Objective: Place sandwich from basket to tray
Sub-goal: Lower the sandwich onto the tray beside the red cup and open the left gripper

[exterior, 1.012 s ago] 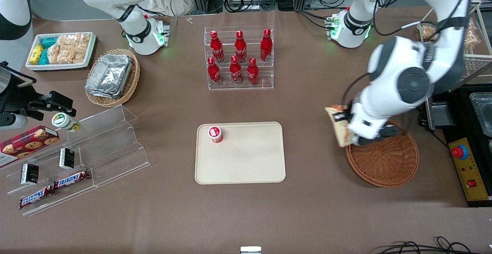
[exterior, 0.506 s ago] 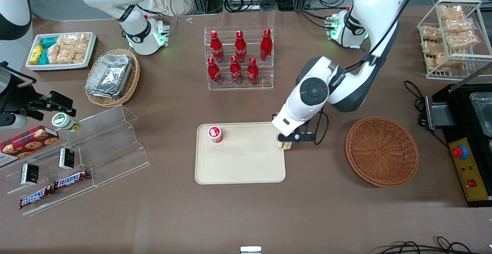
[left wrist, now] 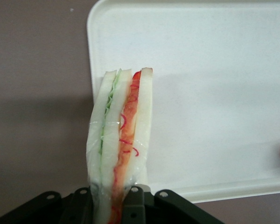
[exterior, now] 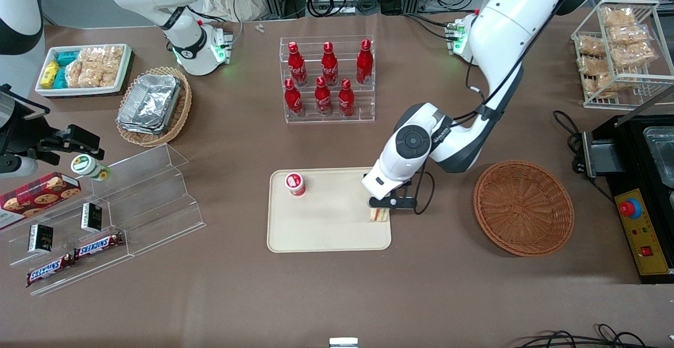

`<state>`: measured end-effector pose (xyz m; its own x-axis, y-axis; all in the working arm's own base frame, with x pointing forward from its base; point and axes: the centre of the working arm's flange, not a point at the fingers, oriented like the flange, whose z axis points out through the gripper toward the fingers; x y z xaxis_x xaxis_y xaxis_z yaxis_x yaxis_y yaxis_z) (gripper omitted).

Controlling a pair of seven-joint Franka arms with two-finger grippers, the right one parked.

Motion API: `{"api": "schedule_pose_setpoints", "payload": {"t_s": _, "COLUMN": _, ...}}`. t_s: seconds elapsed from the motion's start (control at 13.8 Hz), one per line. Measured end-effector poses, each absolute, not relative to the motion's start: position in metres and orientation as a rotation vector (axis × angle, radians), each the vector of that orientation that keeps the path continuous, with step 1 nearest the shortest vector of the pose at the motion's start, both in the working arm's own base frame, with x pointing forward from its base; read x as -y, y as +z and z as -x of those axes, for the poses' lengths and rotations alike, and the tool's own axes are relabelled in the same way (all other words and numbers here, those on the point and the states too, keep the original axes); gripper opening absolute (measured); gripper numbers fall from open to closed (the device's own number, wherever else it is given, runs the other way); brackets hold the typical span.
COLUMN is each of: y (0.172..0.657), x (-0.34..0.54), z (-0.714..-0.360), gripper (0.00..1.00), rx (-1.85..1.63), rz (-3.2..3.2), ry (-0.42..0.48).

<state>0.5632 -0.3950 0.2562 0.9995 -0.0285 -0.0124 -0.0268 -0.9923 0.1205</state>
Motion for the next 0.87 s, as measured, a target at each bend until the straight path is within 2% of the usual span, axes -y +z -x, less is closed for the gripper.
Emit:
{"api": "schedule_pose_setpoints", "payload": {"t_s": 0.22, "y": 0.253, "x": 0.394, "z": -0.569, "gripper": 0.16, "rx": 0.028, "rz": -3.009, "ry": 0.002}}
{"api": "schedule_pose_setpoints", "payload": {"t_s": 0.29, "y": 0.252, "x": 0.391, "z": -0.571, "gripper": 0.17, "rx": 0.02, "rz": -3.007, "ry": 0.01}}
{"api": "schedule_pose_setpoints", "payload": {"t_s": 0.36, "y": 0.25, "x": 0.39, "z": -0.573, "gripper": 0.22, "rx": 0.015, "rz": -3.004, "ry": 0.018}}
{"api": "schedule_pose_setpoints", "payload": {"t_s": 0.58, "y": 0.256, "x": 0.392, "z": -0.58, "gripper": 0.53, "rx": -0.029, "rz": -2.978, "ry": 0.059}}
{"api": "schedule_pose_setpoints", "payload": {"t_s": 0.87, "y": 0.305, "x": 0.408, "z": -0.599, "gripper": 0.93, "rx": -0.198, "rz": -2.902, "ry": 0.169}}
